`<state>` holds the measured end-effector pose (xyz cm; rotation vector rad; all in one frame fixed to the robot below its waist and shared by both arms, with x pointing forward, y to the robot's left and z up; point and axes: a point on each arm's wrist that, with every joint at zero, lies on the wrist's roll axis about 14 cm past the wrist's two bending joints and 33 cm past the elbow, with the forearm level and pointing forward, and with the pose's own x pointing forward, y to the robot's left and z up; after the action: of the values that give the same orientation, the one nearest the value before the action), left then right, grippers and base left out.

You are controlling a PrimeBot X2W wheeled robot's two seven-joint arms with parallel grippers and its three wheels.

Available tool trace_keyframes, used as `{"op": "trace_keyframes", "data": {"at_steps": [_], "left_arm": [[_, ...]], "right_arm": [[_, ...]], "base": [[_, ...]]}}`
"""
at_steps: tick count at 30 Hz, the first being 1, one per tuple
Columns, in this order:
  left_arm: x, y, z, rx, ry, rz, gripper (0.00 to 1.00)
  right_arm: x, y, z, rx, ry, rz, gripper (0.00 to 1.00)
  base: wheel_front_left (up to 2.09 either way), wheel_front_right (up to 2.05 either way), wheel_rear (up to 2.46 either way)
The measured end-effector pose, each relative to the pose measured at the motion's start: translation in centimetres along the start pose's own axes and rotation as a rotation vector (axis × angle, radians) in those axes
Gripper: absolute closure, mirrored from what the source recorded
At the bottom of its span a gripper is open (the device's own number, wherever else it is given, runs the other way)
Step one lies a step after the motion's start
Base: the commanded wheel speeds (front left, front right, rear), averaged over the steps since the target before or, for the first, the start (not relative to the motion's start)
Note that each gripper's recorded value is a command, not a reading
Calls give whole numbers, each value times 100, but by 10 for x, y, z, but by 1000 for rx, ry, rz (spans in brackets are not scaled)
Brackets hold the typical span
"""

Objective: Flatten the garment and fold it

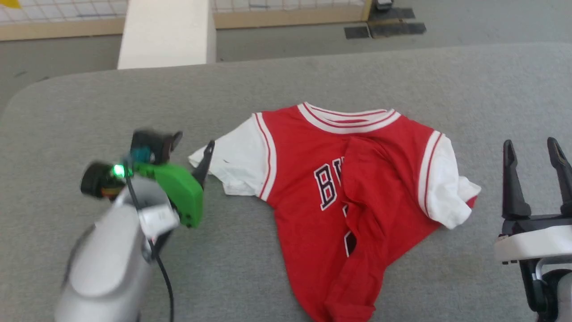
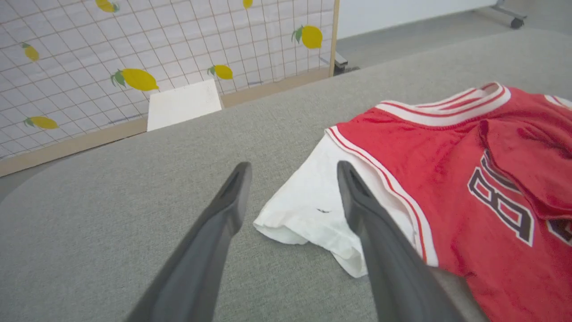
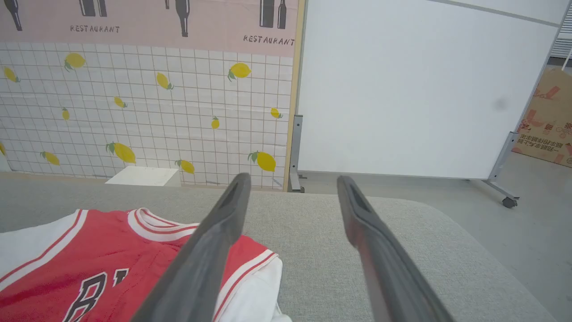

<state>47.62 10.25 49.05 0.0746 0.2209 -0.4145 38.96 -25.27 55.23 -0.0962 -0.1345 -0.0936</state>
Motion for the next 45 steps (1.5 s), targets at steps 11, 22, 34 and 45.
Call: {"op": "trace_keyframes", "data": {"at_steps": [11,22,34,45], "left_arm": [[44,15,-65,77,609,-135,0],[62,21,-110,74,794,-160,55],[58,69,-88,-81,541,19,100],[-6,92,-94,-133,381,153,0]], "right_arm": [[-15,-14,-37,16,76,-89,0],[-21,-23,-68,10,164,-124,0],[-18,-14,-80,40,205,-103,0],[-17,11,-98,85,316,-36,0]], "base": [[0,0,0],[0,0,0],[0,0,0],[0,0,0]]}}
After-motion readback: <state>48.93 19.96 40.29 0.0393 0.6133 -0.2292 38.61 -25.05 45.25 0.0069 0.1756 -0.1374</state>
